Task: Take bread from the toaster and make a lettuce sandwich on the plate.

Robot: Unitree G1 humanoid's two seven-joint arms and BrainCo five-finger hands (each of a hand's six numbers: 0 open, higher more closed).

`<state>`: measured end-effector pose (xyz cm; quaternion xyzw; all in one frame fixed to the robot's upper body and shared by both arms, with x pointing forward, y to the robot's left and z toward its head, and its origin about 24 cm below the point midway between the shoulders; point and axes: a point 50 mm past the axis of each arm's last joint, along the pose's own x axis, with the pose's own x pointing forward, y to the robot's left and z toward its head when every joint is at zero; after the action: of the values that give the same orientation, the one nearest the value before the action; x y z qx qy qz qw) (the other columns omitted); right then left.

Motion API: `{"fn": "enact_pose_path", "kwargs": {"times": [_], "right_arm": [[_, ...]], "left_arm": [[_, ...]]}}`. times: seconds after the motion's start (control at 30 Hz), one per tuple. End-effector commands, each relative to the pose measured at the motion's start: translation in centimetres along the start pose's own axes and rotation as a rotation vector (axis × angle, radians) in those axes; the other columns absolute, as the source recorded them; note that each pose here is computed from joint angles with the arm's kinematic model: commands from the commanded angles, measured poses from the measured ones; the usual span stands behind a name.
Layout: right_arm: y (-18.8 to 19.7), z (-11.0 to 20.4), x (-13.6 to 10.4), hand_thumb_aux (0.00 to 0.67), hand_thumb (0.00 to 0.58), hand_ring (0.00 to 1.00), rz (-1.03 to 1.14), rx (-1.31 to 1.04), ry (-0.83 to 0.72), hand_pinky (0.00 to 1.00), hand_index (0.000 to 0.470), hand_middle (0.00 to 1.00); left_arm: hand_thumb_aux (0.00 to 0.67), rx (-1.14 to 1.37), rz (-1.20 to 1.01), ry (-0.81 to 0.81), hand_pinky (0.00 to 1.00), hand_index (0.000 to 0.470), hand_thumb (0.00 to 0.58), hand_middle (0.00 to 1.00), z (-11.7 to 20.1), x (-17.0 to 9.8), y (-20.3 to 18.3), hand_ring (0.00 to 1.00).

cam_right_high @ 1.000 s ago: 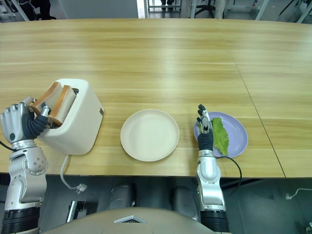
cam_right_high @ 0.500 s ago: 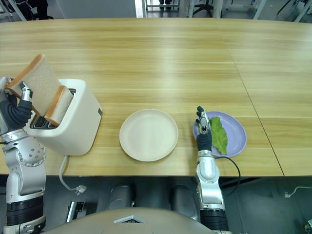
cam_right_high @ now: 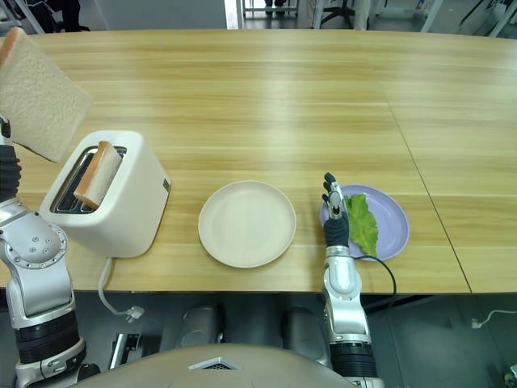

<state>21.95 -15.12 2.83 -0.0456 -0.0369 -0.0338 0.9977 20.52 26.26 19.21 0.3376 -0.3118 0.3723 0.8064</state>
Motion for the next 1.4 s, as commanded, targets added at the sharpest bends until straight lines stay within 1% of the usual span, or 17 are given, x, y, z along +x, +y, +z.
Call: {"fn": "enact_pose_path", "kwargs": {"times": [0.03, 0.2, 0.33, 0.4, 0.7, 0.87, 0.97, 1.2, 1.3, 1.4], "right_arm": [[0.3, -0.1, 0.1, 0.000, 0.000, 0.00, 0.018, -0.002, 0.011, 0.00, 0.000, 0.00], [0.5, 0.4, 0.4, 0.000, 0.000, 0.00, 0.019, 0.003, -0.015, 0.00, 0.000, 0.00], [0.4, 1.8, 0.7, 0.000, 0.000, 0.00, 0.008, -0.021, -0.107, 0.00, 0.000, 0.00], [0.6, 2.2, 0.9, 0.000, 0.000, 0.00, 0.021, -0.027, -0.128, 0.00, 0.000, 0.00], [1.3, 2.7, 1.3, 0.000, 0.000, 0.00, 0.060, -0.017, -0.148, 0.00, 0.000, 0.00], [1.4, 3.3, 1.4, 0.000, 0.000, 0.00, 0.075, -0.025, -0.175, 0.00, 0.000, 0.00], [1.8, 3.5, 0.9, 0.000, 0.000, 0.00, 0.124, -0.138, -0.227, 0.00, 0.000, 0.00], [2.1, 1.3, -0.7, 0.000, 0.000, 0.00, 0.226, -0.495, -0.241, 0.00, 0.000, 0.00], [2.0, 0.4, -0.7, 0.000, 0.000, 0.00, 0.249, -0.585, -0.225, 0.00, 0.000, 0.00], [2.1, -0.1, -0.7, 0.000, 0.000, 0.00, 0.259, -0.605, -0.209, 0.00, 0.000, 0.00]], "left_arm": [[0.670, -0.209, -0.181, 0.087, 1.00, 0.460, 0.580, 1.00, 0.8, -0.9, -2.6, 1.00], [0.670, -0.382, -0.402, 0.194, 1.00, 0.460, 0.580, 1.00, 1.4, -3.3, -6.0, 1.00], [0.670, -0.531, -0.568, 0.277, 1.00, 0.460, 0.580, 1.00, 1.7, -5.8, -8.9, 1.00], [0.670, -0.599, -0.626, 0.324, 1.00, 0.460, 0.580, 1.00, 1.7, -6.9, -10.3, 1.00], [0.670, -0.737, -0.823, 0.471, 1.00, 0.460, 0.580, 1.00, 1.1, -11.1, -14.1, 1.00], [0.670, -0.800, -0.946, 0.628, 1.00, 0.460, 0.580, 1.00, 0.2, -13.9, -16.1, 1.00], [0.670, -0.828, -1.029, 0.745, 1.00, 0.460, 0.580, 1.00, -0.3, -15.5, -16.9, 1.00], [0.670, -0.782, -1.089, 0.873, 1.00, 0.460, 0.580, 1.00, -1.2, -16.8, -16.9, 1.00], [0.670, -0.703, -1.103, 0.856, 1.00, 0.460, 0.580, 1.00, -1.4, -16.6, -16.4, 1.00], [0.670, -0.639, -1.127, 0.830, 1.00, 0.460, 0.580, 1.00, -1.1, -16.3, -16.0, 1.00]]}}
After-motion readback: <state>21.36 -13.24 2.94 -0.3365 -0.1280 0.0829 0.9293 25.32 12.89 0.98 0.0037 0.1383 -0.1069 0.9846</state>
